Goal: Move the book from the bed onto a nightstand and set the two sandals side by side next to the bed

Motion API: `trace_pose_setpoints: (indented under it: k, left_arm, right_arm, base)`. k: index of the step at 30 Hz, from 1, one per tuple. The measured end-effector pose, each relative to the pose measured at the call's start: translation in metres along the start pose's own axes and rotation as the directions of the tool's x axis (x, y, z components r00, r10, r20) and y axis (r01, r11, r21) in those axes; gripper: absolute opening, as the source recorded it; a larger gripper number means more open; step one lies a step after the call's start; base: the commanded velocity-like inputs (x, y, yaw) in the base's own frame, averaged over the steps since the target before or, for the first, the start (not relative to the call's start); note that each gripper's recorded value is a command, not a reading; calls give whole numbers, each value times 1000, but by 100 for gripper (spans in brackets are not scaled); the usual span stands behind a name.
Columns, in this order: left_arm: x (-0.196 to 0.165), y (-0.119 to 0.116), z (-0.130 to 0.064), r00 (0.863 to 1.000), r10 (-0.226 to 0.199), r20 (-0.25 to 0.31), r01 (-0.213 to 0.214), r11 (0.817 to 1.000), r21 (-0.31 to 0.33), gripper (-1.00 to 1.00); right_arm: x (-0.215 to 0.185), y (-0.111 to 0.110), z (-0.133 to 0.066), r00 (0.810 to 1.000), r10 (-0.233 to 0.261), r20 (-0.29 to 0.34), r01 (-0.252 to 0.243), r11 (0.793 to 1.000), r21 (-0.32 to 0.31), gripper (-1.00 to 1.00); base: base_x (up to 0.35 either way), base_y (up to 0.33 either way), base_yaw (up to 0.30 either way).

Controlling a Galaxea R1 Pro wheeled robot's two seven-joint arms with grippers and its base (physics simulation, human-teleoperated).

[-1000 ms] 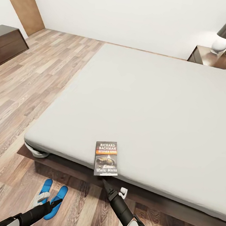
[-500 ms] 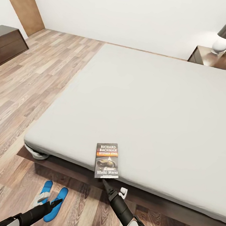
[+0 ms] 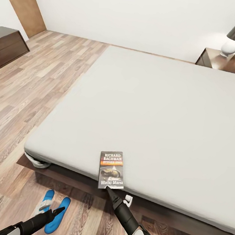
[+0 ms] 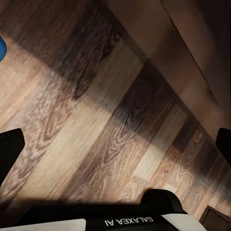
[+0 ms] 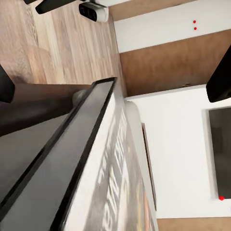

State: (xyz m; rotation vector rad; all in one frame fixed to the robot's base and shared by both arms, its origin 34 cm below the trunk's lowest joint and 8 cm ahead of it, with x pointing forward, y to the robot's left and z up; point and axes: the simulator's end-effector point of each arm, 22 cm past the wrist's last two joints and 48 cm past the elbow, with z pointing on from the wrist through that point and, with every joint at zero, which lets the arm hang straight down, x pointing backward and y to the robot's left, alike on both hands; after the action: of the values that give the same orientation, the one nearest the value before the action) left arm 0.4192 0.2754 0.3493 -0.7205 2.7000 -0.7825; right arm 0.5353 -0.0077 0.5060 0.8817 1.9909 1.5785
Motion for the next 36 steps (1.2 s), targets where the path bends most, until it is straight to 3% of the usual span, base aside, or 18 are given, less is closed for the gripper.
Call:
trace_pose_setpoints:
  k: [36]
  left_arm:
    - [0, 0, 0, 1000, 1, -1, -1, 1000, 0, 100]
  right_arm:
    - [0, 0, 0, 1000, 0, 1, 0, 1000, 0, 100]
  base:
    - [35, 1, 0]
